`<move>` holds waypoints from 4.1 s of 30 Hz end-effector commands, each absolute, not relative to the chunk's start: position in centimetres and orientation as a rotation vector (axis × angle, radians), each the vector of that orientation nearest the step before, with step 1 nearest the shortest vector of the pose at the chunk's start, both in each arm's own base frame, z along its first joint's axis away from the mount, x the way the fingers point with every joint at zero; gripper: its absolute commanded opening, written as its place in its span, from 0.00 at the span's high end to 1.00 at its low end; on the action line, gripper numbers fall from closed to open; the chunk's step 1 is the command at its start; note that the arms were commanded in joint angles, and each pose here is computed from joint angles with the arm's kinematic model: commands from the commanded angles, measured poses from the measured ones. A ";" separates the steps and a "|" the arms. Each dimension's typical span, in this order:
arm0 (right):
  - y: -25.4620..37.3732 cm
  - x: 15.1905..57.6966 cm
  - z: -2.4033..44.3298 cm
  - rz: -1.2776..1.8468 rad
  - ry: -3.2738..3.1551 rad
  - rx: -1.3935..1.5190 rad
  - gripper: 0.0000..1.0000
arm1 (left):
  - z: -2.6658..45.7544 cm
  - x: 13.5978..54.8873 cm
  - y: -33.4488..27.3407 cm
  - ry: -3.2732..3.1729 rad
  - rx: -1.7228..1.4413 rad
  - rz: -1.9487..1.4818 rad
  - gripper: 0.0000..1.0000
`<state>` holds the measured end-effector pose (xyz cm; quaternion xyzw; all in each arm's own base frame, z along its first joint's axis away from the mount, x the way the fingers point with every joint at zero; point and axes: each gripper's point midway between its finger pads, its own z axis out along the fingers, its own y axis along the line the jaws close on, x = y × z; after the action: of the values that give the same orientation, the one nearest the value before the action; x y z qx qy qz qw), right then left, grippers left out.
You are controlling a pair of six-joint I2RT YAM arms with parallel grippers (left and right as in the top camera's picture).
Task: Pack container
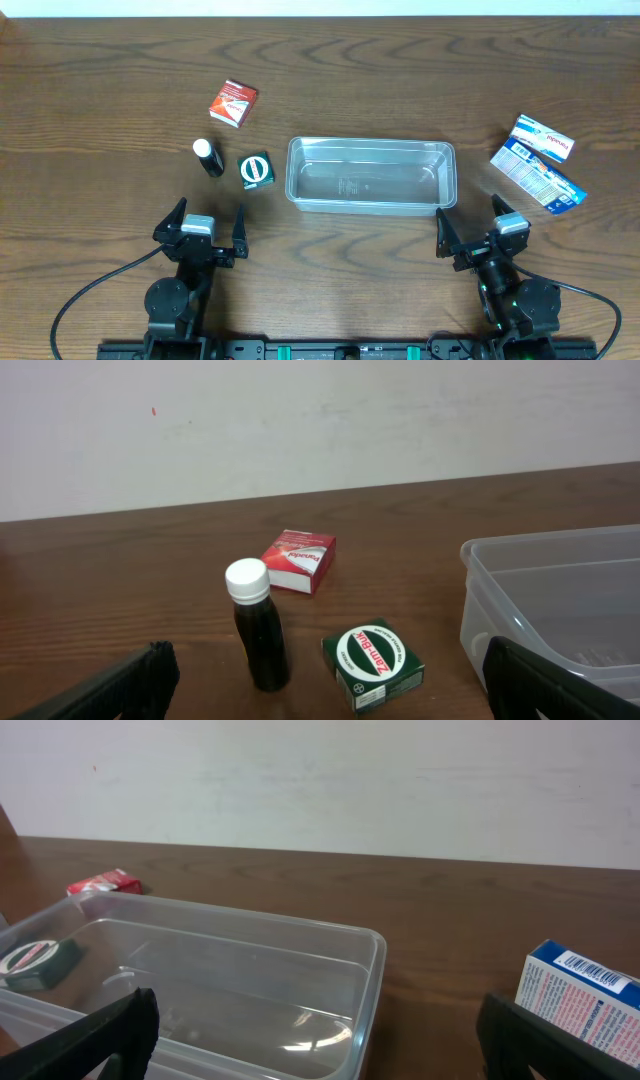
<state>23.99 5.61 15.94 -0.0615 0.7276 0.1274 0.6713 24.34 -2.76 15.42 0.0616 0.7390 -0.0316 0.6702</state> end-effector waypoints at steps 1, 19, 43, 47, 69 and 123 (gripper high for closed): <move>5.2 24.0 15.9 0.260 1.635 -0.133 0.01 | 13.9 24.3 -2.8 1.711 0.148 -0.076 0.02; 5.2 24.0 15.9 0.260 1.635 -0.133 0.01 | 13.9 24.3 -2.8 1.711 0.148 -0.076 0.02; 5.2 24.0 15.9 0.260 1.635 -0.133 0.01 | 13.9 24.3 -2.8 1.711 0.148 -0.076 0.02; 5.2 24.0 15.9 0.260 1.635 -0.133 0.01 | 13.9 24.3 -2.8 1.711 0.148 -0.076 0.02; 5.3 23.6 22.4 0.272 1.659 -0.138 0.01 | 13.9 24.3 -2.8 1.711 0.148 -0.076 0.02; -9.9 36.3 12.9 -0.065 2.765 0.015 0.01 | 13.9 24.3 -2.8 1.711 0.148 -0.076 0.02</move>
<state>35.29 -10.18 12.55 0.0585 0.9829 -0.0162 0.1738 24.34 -2.76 15.41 0.0618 0.7391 -0.0314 0.6700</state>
